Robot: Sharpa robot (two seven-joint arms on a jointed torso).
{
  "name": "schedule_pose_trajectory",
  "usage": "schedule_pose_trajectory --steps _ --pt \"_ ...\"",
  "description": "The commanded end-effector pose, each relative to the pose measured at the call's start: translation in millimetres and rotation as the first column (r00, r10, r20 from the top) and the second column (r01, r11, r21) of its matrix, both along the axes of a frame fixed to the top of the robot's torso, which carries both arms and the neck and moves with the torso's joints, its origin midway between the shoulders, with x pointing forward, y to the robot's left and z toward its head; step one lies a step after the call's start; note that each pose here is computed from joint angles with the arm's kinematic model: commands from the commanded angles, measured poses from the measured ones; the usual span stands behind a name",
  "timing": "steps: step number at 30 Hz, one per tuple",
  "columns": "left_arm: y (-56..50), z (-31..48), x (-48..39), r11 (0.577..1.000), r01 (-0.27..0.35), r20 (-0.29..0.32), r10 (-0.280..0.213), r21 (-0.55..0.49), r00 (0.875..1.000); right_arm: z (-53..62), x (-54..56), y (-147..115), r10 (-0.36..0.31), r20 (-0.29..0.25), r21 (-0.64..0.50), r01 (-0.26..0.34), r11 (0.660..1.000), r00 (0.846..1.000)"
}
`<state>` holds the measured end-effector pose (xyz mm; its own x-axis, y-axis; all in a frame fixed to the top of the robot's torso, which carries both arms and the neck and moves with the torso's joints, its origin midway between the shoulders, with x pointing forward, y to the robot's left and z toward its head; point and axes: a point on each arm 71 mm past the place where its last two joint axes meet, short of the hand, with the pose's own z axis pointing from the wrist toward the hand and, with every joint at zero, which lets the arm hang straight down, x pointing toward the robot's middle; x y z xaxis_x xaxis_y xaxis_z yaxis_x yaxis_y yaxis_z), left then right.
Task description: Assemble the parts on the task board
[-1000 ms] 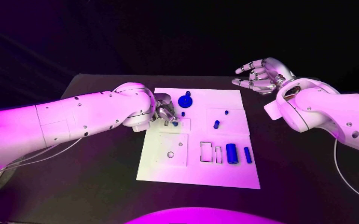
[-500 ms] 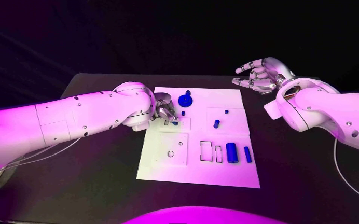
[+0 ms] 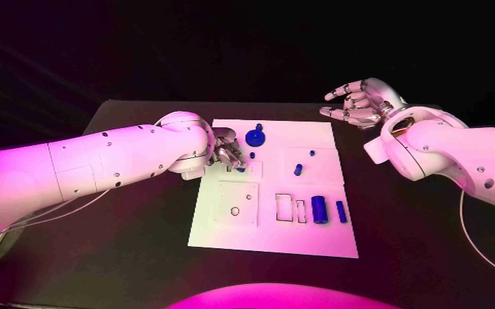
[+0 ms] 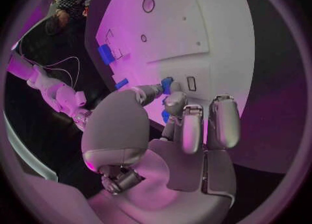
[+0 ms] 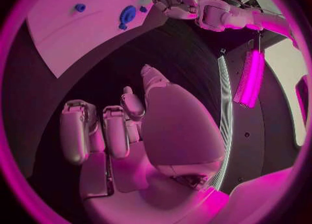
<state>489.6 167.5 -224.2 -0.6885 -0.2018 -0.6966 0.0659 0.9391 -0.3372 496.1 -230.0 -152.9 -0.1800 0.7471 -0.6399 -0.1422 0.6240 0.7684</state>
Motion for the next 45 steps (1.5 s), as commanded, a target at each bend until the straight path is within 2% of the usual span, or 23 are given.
schedule_pose_trajectory --steps 1,14,30,45 --pt "-1.5 -1.3 -1.3 1.0 0.02 -0.012 -0.02 0.018 1.0 -0.2 -0.3 1.5 0.015 0.002 -0.005 -0.015 1.0 1.0" --pt "-8.3 -2.4 -0.6 1.0 0.025 -0.02 -0.024 0.008 0.999 -0.3 -0.2 2.6 0.016 0.002 -0.005 -0.016 1.0 1.0" --pt "-11.2 -6.3 3.8 1.0 0.02 -0.042 -0.02 0.012 0.999 -0.1 -0.1 2.9 0.015 0.005 -0.004 -0.015 1.0 1.0" --pt "-9.3 -7.7 3.6 0.999 0.026 -0.052 -0.025 0.025 0.998 0.0 -0.1 2.3 0.015 0.006 -0.003 -0.015 1.0 1.0"
